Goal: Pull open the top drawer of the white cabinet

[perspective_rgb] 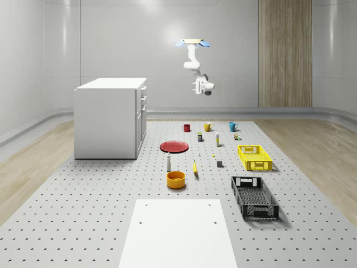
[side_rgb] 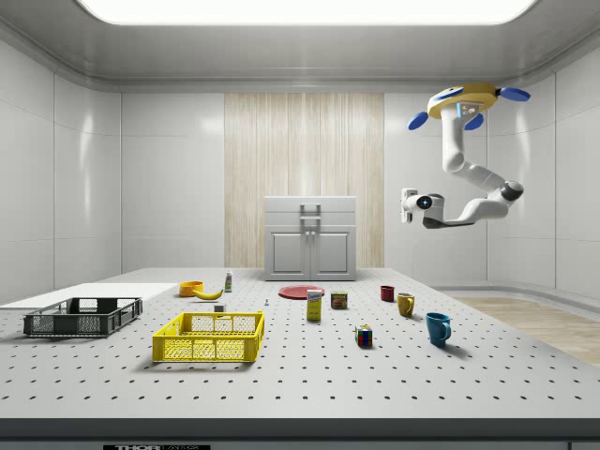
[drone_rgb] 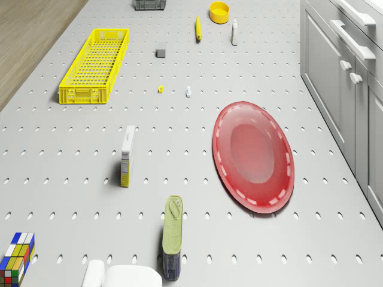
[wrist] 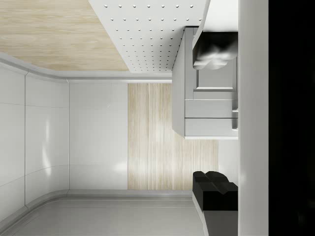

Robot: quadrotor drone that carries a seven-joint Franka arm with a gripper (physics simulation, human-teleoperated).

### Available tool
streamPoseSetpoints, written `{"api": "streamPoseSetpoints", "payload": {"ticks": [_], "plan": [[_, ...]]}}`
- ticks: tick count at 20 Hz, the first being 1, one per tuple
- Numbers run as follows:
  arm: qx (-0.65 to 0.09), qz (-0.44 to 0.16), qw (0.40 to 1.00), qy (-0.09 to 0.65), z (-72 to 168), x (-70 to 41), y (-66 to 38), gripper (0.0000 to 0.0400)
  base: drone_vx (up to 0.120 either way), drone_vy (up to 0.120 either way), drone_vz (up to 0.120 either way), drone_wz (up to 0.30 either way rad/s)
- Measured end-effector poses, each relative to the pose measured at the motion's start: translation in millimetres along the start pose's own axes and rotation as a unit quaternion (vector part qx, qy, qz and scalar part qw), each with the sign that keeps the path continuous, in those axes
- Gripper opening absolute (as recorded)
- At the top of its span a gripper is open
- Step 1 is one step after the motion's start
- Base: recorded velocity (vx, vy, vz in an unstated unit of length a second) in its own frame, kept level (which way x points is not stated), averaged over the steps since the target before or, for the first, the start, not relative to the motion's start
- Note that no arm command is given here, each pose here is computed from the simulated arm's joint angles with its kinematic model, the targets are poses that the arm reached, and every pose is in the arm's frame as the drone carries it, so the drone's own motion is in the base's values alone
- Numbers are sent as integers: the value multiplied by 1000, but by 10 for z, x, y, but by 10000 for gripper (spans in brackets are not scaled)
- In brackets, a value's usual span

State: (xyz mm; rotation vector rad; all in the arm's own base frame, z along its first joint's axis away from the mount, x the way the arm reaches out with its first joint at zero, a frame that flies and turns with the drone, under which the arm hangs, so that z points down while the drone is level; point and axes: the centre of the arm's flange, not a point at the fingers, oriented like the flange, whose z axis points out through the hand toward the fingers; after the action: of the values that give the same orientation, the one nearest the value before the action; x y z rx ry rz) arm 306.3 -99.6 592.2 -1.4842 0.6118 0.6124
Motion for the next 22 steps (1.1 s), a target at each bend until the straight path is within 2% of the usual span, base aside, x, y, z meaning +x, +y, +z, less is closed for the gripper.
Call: {"api": "streamPoseSetpoints", "payload": {"ticks": [4, 10, 14, 22], "plan": [[0, 0, 1000, 0, 0, 0, 0, 305, 120, -20, 0, 0], [0, 0, 1000, 0, 0, 0, 0, 305, 120, -120, 7, 0], [0, 0, 1000, 0, 0, 1, 0, 305, 120, -120, 120, 0], [0, 0, 1000, 0, -1, 1, 1, 305, 120, -120, 0, 0]]}}
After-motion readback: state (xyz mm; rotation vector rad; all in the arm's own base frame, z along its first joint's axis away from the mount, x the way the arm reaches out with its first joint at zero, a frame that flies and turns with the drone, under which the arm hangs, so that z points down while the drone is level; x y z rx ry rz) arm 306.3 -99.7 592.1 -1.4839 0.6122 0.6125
